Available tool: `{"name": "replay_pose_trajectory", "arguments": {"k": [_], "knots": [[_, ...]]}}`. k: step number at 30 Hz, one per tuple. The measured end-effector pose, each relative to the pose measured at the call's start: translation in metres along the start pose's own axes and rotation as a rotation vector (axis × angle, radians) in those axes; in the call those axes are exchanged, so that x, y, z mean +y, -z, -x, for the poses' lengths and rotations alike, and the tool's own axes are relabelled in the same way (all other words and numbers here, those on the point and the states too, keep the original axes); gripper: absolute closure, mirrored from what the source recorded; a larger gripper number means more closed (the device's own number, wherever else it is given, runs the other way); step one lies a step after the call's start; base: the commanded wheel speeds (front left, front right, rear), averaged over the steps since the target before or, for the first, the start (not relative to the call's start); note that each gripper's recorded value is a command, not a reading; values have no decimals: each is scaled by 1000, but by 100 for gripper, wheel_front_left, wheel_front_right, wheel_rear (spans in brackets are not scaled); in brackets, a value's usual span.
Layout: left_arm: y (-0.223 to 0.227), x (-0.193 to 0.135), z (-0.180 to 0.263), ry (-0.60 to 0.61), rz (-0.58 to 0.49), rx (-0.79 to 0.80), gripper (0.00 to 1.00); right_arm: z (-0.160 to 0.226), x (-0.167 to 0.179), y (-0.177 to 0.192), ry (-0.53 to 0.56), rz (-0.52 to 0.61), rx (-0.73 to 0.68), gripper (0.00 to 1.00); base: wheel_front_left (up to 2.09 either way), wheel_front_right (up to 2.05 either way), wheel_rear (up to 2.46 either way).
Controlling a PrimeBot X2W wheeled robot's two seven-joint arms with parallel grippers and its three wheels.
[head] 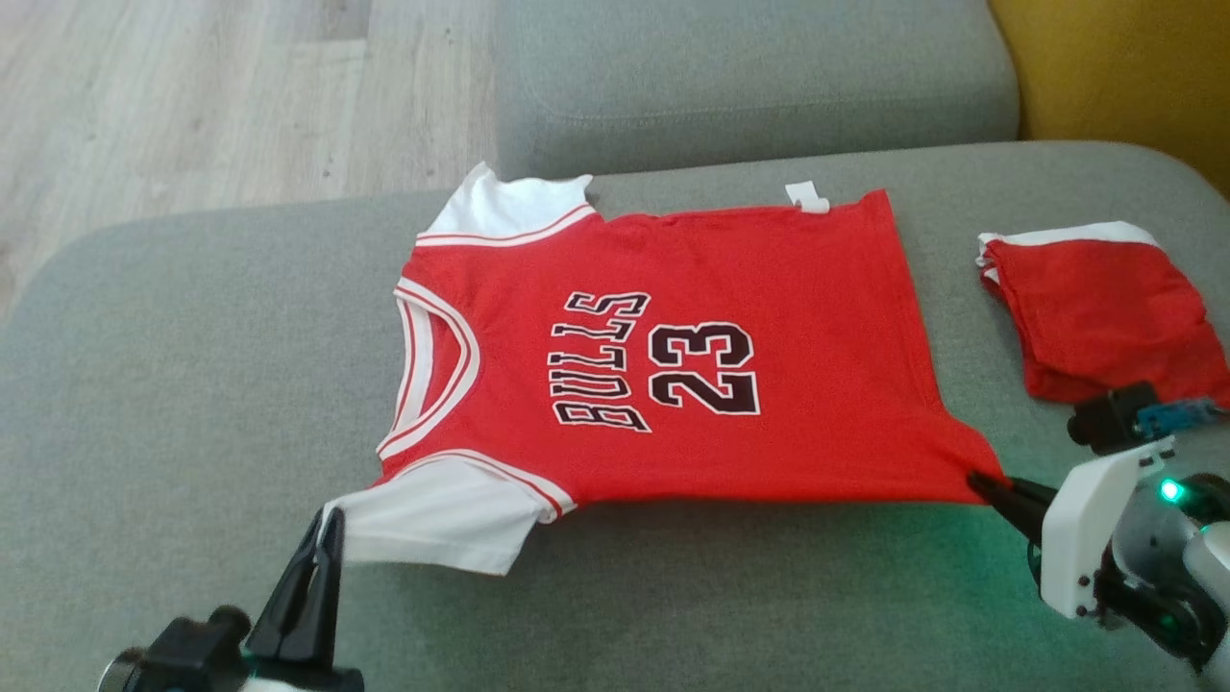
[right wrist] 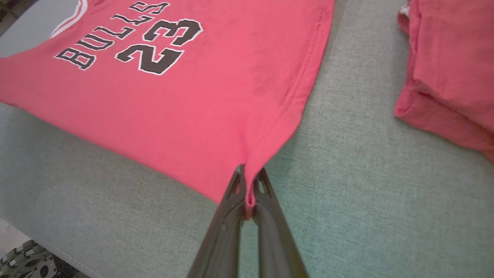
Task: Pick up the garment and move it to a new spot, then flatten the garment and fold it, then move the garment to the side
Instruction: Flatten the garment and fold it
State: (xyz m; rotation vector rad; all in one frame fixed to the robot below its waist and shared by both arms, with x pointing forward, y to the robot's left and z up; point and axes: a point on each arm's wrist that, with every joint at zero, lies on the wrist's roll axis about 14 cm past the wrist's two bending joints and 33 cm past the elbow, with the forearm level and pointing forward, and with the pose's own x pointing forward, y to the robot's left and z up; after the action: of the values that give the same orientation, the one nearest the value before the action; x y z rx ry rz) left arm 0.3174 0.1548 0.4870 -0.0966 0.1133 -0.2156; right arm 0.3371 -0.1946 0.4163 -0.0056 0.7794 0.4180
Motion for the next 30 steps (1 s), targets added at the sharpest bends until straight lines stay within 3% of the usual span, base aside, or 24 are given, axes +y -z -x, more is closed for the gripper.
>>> {"name": "replay_pose_trajectory", "arguments": {"k": [12,23,30], "knots": [[4,-5,-55,124,-117,89,100,-22,-16,-13,40,26,63,100,0,0,0],[21,10,-114,165,-223,208,100,-60,-28,-33,58,19,102,100,0,0,0],[12,15,-148,188,-324,199,100,-75,-36,-42,74,21,112,100,0,0,0]]}}
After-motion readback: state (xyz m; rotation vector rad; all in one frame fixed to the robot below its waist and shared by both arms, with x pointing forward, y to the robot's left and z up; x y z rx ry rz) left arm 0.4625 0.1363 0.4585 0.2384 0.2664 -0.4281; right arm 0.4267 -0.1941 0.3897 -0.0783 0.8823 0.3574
